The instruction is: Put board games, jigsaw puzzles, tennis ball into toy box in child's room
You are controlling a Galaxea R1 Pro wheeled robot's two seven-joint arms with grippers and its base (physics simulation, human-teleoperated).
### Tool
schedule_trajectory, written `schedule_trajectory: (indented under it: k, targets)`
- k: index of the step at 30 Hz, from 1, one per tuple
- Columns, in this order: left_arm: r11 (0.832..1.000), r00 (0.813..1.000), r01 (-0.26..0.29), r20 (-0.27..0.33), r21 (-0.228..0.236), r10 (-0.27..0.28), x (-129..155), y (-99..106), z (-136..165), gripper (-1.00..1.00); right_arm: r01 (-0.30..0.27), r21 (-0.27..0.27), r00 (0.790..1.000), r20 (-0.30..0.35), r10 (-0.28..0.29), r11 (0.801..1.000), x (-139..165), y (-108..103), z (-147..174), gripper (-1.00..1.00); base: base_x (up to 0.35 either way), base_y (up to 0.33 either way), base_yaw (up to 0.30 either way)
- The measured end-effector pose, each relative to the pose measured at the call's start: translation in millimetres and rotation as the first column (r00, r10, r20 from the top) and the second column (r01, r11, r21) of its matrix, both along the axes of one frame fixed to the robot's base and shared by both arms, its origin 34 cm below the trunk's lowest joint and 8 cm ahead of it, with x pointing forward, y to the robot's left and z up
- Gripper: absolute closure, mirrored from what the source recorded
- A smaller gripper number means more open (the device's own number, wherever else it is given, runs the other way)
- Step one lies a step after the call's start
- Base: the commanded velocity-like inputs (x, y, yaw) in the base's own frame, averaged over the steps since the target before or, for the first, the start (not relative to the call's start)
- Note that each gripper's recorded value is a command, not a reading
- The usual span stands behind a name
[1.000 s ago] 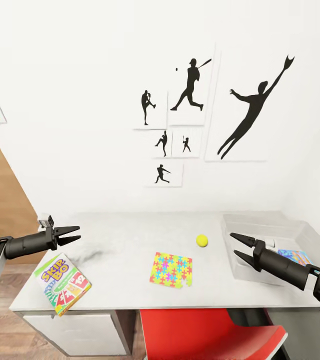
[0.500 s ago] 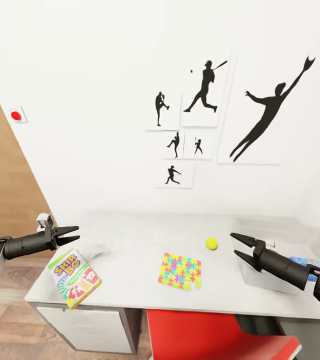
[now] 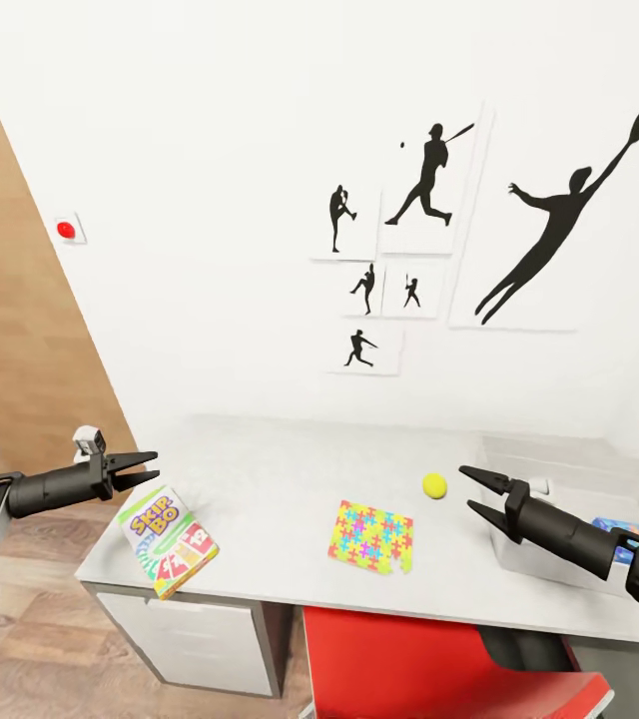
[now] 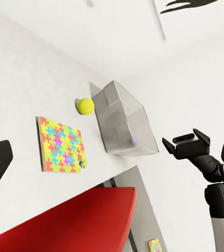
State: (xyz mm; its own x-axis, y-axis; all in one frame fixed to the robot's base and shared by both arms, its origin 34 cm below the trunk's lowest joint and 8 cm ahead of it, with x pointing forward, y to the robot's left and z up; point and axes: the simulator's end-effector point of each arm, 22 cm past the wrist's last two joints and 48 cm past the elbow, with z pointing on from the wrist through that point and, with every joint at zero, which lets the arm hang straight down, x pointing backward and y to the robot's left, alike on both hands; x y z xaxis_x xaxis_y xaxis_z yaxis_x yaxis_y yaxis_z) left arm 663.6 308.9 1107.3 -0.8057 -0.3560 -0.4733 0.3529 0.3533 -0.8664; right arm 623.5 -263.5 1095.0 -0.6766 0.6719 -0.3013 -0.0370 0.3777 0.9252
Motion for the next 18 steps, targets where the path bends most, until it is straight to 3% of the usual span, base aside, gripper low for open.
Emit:
schedule_trajectory:
  k: [18]
  targets:
    - [1.0, 1.0, -0.004, -0.001, 0.001, 0.004, -0.1, 2.5, 0.0, -1.0, 0.001, 0.003, 1.0, 0.003, -0.001, 1.0, 0.2, -0.1, 0.9, -1.0, -0.029, 0.037, 0.001]
